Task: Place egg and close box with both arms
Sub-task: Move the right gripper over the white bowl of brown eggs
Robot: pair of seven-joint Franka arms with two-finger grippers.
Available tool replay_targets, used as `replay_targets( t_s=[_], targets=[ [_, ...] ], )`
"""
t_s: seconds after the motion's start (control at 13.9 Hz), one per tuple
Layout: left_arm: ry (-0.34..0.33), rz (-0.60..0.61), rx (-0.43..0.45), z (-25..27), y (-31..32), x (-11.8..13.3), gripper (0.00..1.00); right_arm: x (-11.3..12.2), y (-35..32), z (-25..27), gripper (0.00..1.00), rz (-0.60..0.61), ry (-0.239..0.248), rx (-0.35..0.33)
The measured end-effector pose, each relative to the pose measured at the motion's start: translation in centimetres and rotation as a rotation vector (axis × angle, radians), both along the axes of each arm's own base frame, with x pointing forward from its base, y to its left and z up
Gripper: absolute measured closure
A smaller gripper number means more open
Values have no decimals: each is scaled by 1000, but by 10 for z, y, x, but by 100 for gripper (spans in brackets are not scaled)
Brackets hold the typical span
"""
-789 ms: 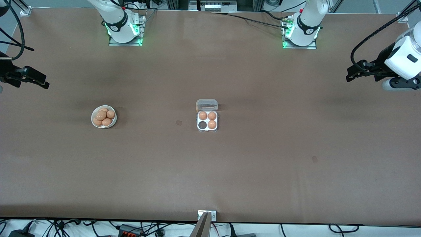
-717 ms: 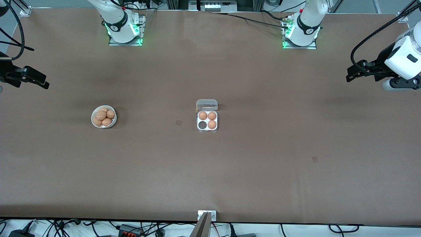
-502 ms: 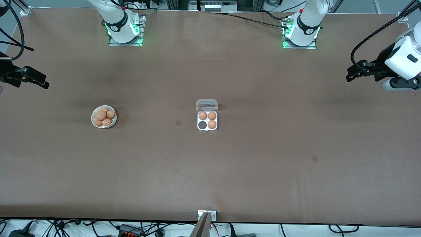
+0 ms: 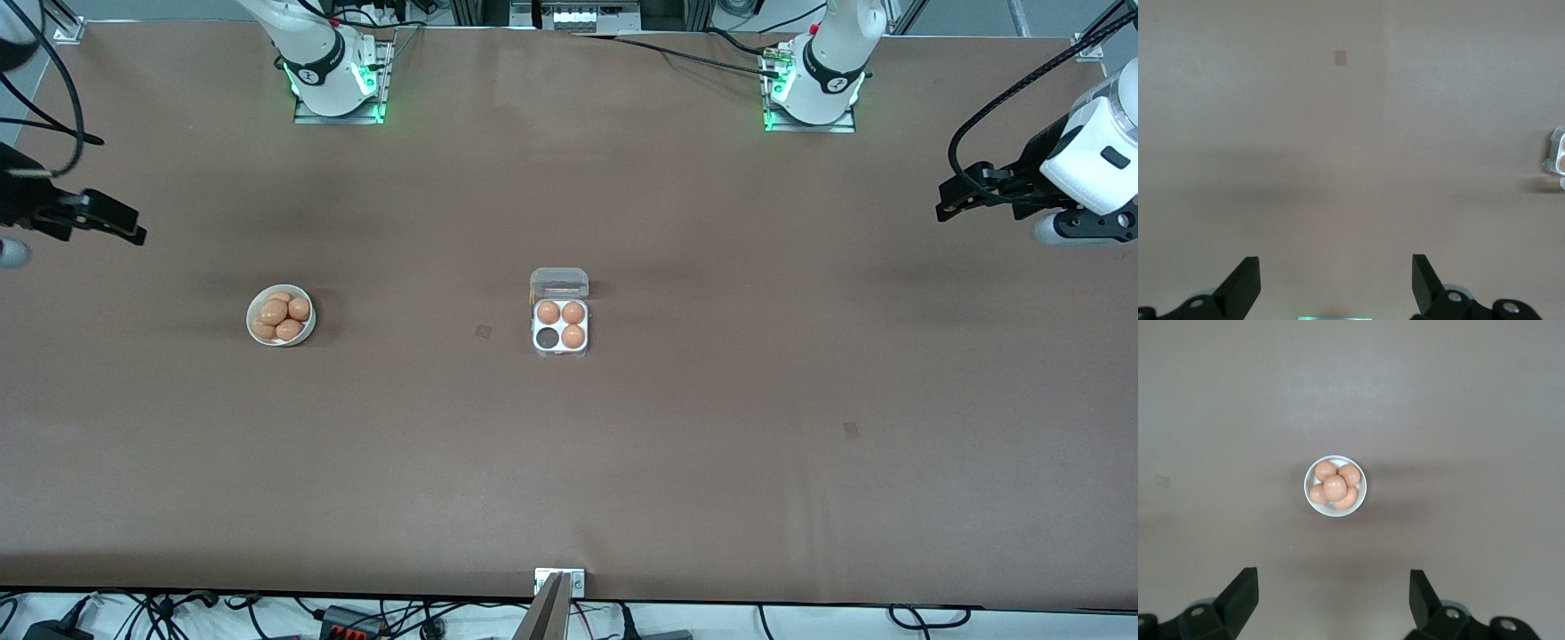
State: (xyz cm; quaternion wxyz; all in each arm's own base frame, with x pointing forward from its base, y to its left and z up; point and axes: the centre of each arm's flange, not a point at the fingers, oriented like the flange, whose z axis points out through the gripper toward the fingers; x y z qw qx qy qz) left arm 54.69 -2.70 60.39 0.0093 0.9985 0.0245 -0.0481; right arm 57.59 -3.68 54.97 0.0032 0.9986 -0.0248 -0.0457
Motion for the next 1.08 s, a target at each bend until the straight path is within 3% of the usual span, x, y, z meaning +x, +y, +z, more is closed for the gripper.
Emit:
replay_targets(
  t_s=[0.43, 0.86, 1.08],
  targets=[
    [0, 0, 0, 0, 0, 0, 0, 43, -1, -142, 0, 3, 146, -3],
    [0, 0, 0, 0, 0, 0, 0, 42, 23, -245, 0, 10, 242, -11],
    [0, 1, 0, 0, 0, 0, 0, 46, 25, -282, 0, -13, 253, -6]
  ],
)
